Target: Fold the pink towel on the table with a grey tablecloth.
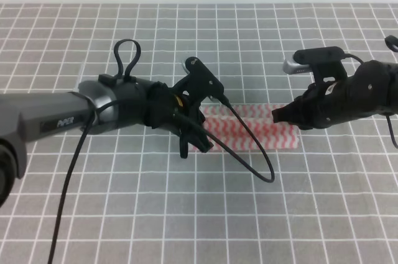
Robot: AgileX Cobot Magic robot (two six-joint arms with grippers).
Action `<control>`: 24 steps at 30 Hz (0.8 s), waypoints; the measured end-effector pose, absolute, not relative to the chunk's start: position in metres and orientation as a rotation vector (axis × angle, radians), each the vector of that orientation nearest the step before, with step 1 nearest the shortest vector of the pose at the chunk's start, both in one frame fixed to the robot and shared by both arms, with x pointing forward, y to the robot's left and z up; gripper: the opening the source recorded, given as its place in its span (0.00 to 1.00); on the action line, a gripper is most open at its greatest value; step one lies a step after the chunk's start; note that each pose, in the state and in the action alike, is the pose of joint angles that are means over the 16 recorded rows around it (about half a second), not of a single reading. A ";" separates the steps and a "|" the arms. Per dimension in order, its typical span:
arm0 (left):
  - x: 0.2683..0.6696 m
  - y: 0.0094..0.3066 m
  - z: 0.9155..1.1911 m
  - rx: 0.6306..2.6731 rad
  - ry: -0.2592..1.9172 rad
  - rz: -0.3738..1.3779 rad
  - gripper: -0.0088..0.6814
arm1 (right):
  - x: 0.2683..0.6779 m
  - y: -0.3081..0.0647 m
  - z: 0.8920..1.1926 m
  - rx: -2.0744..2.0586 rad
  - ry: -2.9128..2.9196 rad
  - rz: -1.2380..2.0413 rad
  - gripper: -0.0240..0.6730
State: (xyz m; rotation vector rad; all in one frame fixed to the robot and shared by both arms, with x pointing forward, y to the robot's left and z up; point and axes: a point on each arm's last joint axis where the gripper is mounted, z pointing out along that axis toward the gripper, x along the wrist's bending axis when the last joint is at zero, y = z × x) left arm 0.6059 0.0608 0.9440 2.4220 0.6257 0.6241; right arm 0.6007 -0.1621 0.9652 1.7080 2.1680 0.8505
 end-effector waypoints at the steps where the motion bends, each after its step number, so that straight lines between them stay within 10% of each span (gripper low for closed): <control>1: 0.606 0.061 0.943 2.423 0.626 0.624 0.01 | 0.601 -0.162 0.965 1.708 2.167 0.850 0.01; 24: 0.608 0.060 0.943 2.402 0.621 0.648 0.11 | 0.604 -0.161 0.956 1.716 2.176 0.833 0.17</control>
